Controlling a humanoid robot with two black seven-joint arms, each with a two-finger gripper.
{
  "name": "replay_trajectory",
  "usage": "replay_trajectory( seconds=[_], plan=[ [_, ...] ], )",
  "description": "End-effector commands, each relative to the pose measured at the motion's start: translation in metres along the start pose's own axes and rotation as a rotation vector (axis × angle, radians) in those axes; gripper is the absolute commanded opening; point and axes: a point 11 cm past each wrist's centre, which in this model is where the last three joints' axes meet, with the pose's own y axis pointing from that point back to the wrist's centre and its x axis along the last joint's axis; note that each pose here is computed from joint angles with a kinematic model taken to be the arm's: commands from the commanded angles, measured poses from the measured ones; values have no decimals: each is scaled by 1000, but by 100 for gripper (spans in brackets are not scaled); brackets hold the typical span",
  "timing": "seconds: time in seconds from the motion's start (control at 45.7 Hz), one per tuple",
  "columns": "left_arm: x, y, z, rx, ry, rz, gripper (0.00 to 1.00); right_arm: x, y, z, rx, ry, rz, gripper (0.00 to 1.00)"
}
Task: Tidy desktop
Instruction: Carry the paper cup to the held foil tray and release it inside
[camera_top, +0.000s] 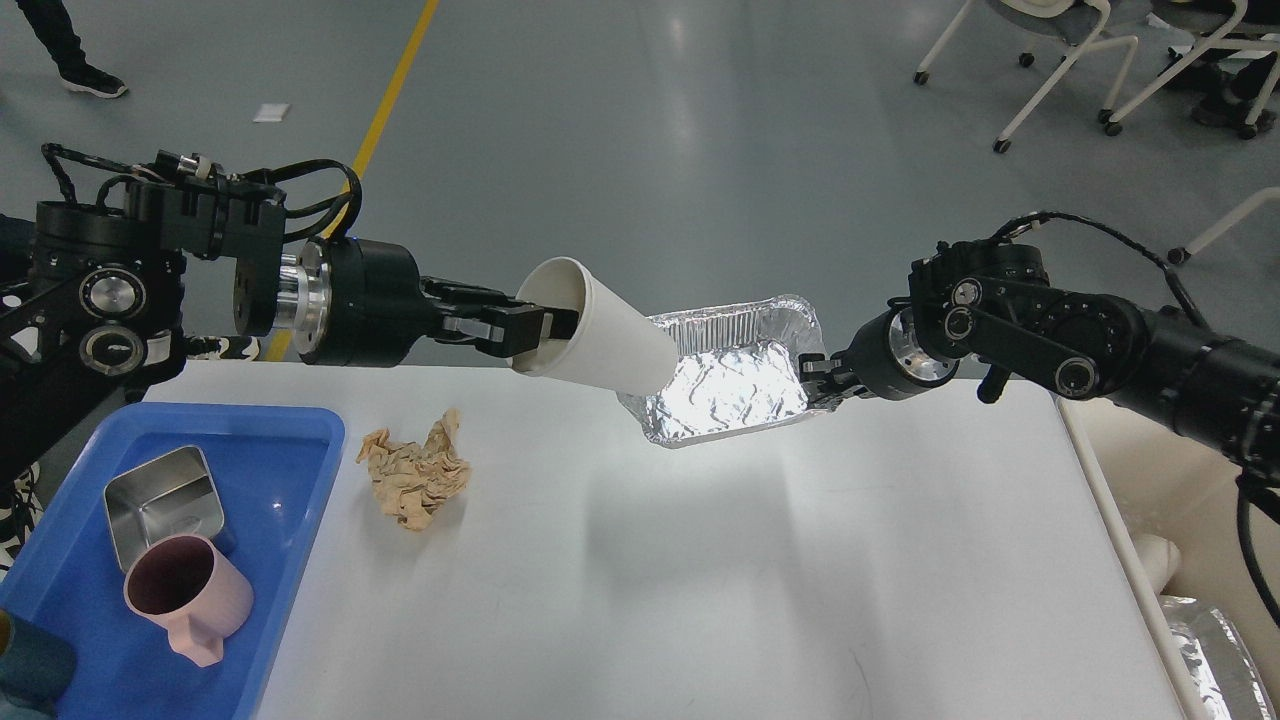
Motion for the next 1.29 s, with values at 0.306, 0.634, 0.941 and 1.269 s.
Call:
replay_trajectory(
  seconds=[0.306, 0.634, 0.941, 1.269],
  plan=[
    [12, -110, -26, 114, 128, -9, 4, -2, -4, -9, 14, 11, -9, 0],
    [-14, -165, -16, 156, 98, -66, 5, 0, -1, -13, 30, 6, -3, 0],
    [-20, -183, -26, 203, 129, 3, 5, 1, -1, -20, 54, 7, -1, 0],
    [-21, -203, -14, 183, 165, 70, 55, -1, 1, -19, 58, 7, -5, 0]
  ],
)
